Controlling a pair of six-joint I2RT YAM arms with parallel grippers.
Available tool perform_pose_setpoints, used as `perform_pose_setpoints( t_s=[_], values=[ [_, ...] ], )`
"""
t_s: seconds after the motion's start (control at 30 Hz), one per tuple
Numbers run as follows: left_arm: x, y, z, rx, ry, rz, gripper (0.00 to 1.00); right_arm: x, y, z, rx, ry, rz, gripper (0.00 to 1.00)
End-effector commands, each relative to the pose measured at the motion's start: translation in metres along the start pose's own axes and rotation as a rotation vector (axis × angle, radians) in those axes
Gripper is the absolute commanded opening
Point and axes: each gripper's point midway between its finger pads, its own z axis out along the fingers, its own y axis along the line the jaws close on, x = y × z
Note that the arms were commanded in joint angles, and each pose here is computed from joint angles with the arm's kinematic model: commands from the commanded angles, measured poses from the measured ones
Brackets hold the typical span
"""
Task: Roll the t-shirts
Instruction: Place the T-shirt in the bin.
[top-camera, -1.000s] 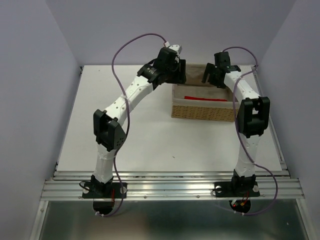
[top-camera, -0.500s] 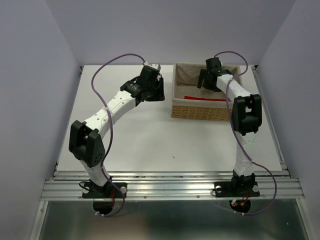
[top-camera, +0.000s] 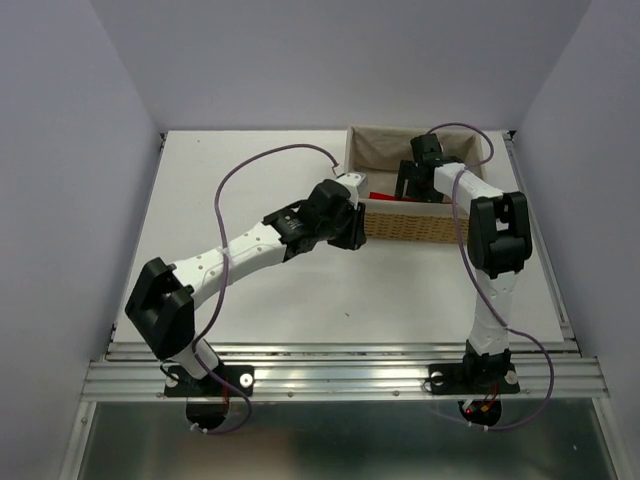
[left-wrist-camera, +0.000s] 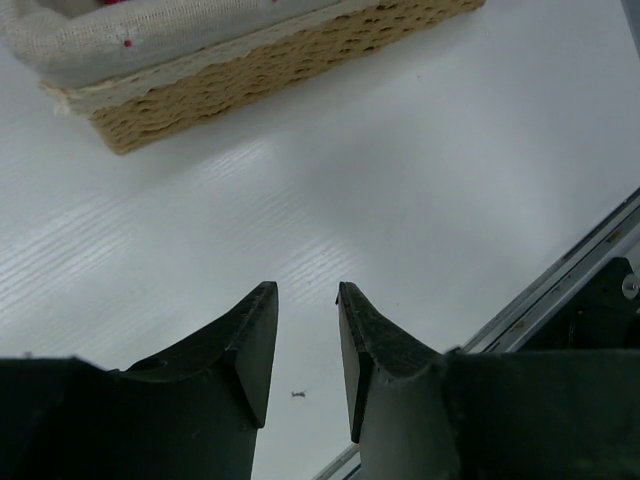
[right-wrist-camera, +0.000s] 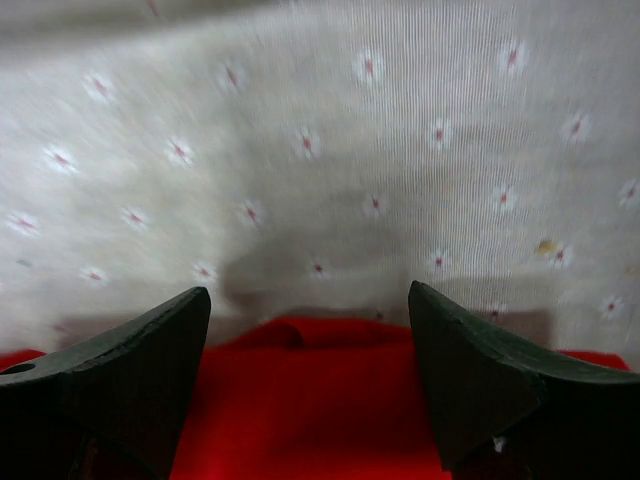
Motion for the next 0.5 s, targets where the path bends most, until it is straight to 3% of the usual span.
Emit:
perform_pose_setpoints(
  t_s=[0.0,0.47],
  values=[
    [-0.007,-0.009,0.02,0.037,-0.054,-0.003,0.41,-0.01,0.002,-0.022,-0.011,-0.06,0.022,0.85],
    [0.002,-0.004,0.079,0.016,-0.032,0.03,0.41,0.013,0.004,-0.004,-0.001,0.019,-0.013,0.86]
  ],
)
